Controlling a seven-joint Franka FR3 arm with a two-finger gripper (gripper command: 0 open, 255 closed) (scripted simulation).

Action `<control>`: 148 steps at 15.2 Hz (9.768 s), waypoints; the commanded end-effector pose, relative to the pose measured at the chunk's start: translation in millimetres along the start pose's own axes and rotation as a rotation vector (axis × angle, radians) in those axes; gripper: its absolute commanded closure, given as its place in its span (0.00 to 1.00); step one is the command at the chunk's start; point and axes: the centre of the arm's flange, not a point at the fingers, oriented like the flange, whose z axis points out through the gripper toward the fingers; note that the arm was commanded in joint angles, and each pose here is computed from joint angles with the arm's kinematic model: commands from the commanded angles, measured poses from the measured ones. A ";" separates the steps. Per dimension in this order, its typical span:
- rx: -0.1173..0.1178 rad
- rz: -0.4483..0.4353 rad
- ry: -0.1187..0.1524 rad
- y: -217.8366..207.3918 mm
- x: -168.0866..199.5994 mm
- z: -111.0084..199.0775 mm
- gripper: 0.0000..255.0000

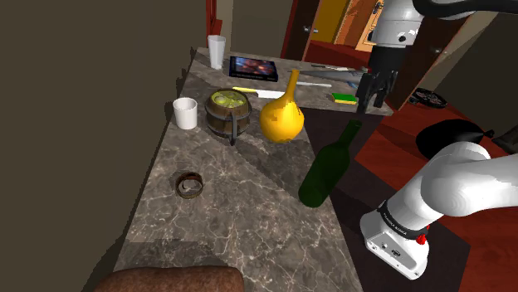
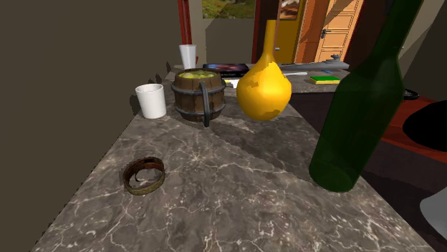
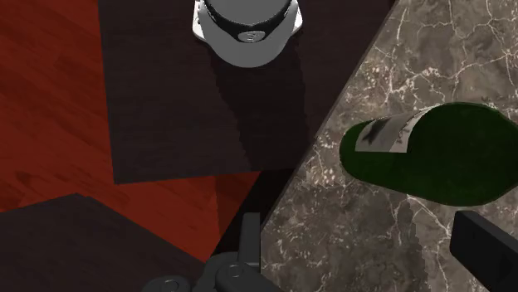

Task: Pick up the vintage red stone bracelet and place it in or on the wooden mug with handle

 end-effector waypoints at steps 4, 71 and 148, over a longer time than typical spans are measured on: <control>-0.009 -0.026 0.017 -29.2 20.5 16.0 0.00; -0.122 -0.357 0.229 -422.0 236.0 232.8 1.00; -0.122 -0.357 0.229 -183.9 379.1 49.0 1.00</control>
